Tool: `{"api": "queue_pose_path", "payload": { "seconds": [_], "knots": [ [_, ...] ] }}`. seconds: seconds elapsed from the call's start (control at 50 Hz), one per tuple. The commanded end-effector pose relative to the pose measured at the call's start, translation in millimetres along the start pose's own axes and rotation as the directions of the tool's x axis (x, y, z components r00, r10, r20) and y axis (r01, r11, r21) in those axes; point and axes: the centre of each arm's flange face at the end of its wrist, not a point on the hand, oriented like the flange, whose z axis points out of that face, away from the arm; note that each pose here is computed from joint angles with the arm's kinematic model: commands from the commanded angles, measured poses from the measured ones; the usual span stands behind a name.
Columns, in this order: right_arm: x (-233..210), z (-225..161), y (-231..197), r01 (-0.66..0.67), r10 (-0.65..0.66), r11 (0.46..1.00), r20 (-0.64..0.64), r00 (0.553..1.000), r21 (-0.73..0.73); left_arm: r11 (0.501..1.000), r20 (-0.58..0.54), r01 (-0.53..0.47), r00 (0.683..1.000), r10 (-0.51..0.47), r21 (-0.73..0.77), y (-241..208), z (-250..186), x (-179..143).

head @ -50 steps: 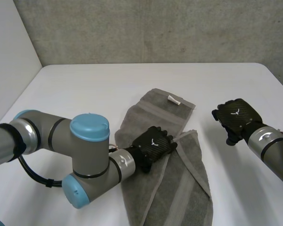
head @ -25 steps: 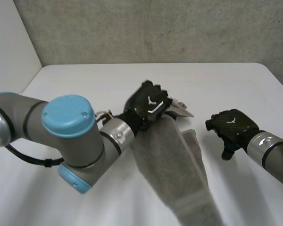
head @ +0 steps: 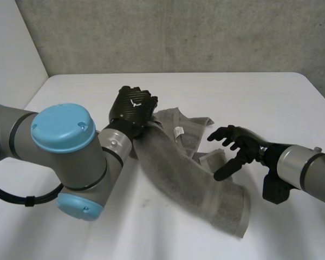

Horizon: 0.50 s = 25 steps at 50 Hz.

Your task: Fold the towel.

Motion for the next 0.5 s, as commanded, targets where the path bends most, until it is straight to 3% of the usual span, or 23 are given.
{"api": "queue_pose_path", "payload": {
  "seconds": [0.02, 0.18, 0.34, 0.5],
  "knots": [
    [13, 34, 3, -0.096, 0.096, 0.995, 0.007, 0.995, -0.009, 1.000, -0.024, -0.001, 1.000, 0.001, 0.000, -4, -12, 5],
    [-18, 63, 39, -0.029, 0.039, 0.992, 0.085, 0.996, -0.120, 1.000, -0.004, 0.002, 1.000, -0.002, 0.009, -8, -13, -2],
    [-38, 69, 46, 0.016, -0.001, 0.993, 0.130, 0.992, -0.118, 1.000, 0.008, 0.006, 1.000, -0.007, 0.006, -6, -11, -8],
    [-32, 87, 50, 0.059, -0.050, 0.993, 0.080, 0.996, -0.104, 1.000, 0.014, 0.011, 1.000, -0.011, 0.008, -9, -14, -10]
  ]
}}
